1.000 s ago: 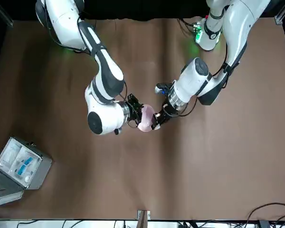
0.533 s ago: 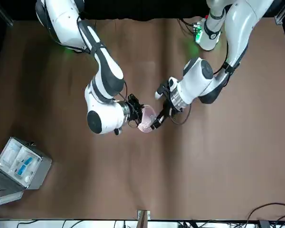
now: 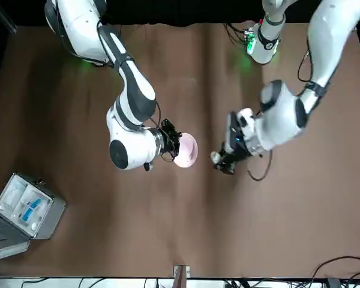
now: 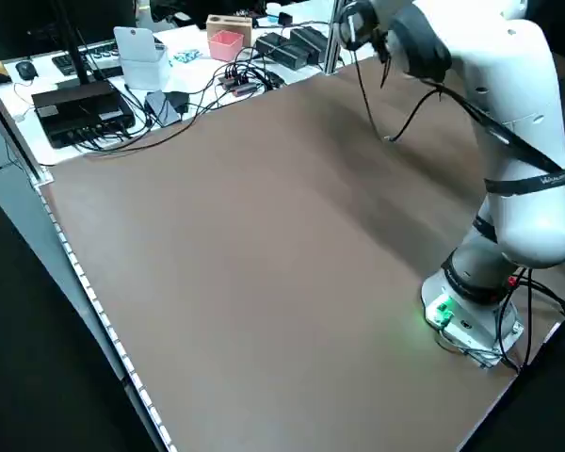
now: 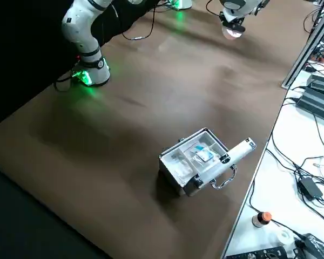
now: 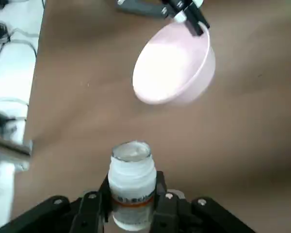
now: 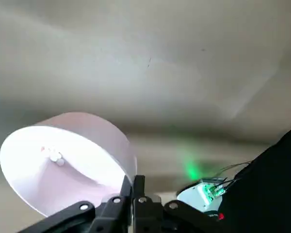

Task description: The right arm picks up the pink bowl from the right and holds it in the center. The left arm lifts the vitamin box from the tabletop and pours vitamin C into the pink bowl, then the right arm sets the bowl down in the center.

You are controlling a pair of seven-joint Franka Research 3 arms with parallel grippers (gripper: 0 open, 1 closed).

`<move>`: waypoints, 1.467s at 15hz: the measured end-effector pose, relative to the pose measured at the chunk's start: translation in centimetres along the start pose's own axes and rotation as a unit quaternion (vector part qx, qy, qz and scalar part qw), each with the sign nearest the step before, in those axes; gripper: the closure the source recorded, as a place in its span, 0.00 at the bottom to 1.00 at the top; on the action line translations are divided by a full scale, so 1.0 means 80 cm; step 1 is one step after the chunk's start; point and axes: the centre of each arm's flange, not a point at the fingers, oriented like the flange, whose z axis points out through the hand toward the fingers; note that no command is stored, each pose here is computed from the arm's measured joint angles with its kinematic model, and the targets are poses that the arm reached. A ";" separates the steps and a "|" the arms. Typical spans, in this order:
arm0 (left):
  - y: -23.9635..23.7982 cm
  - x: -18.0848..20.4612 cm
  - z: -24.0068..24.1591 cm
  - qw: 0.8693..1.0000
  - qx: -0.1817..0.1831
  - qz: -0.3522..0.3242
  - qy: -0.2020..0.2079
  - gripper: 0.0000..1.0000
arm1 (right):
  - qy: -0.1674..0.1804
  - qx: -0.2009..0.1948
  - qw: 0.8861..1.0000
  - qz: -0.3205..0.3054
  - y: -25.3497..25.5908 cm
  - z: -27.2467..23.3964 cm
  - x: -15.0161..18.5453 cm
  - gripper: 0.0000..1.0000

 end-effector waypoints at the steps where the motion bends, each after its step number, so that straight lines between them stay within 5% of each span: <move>1: -0.004 -0.029 -0.015 0.999 -0.011 -0.028 0.011 0.64 | 0.000 0.000 1.000 -0.005 0.000 0.000 0.000 0.97; 5: -0.010 -0.137 -0.068 0.992 -0.045 -0.086 0.076 0.64 | 0.004 0.004 1.000 -0.027 -0.002 -0.005 0.007 0.97; 10: 0.001 -0.252 -0.092 0.986 -0.042 -0.102 0.124 0.64 | 0.030 0.018 0.998 -0.052 -0.009 -0.026 0.037 0.97; 15: 0.042 -0.406 -0.088 0.970 -0.040 -0.104 0.214 0.64 | 0.058 0.041 0.995 -0.075 -0.016 -0.049 0.064 0.97; 18: 0.073 -0.473 -0.063 0.954 -0.029 -0.114 0.276 0.64 | 0.093 0.046 0.986 -0.131 -0.020 -0.052 0.075 0.97; 22: 0.093 -0.504 -0.045 0.941 -0.009 -0.100 0.323 0.64 | 0.123 0.041 0.964 -0.233 -0.032 0.001 0.080 0.97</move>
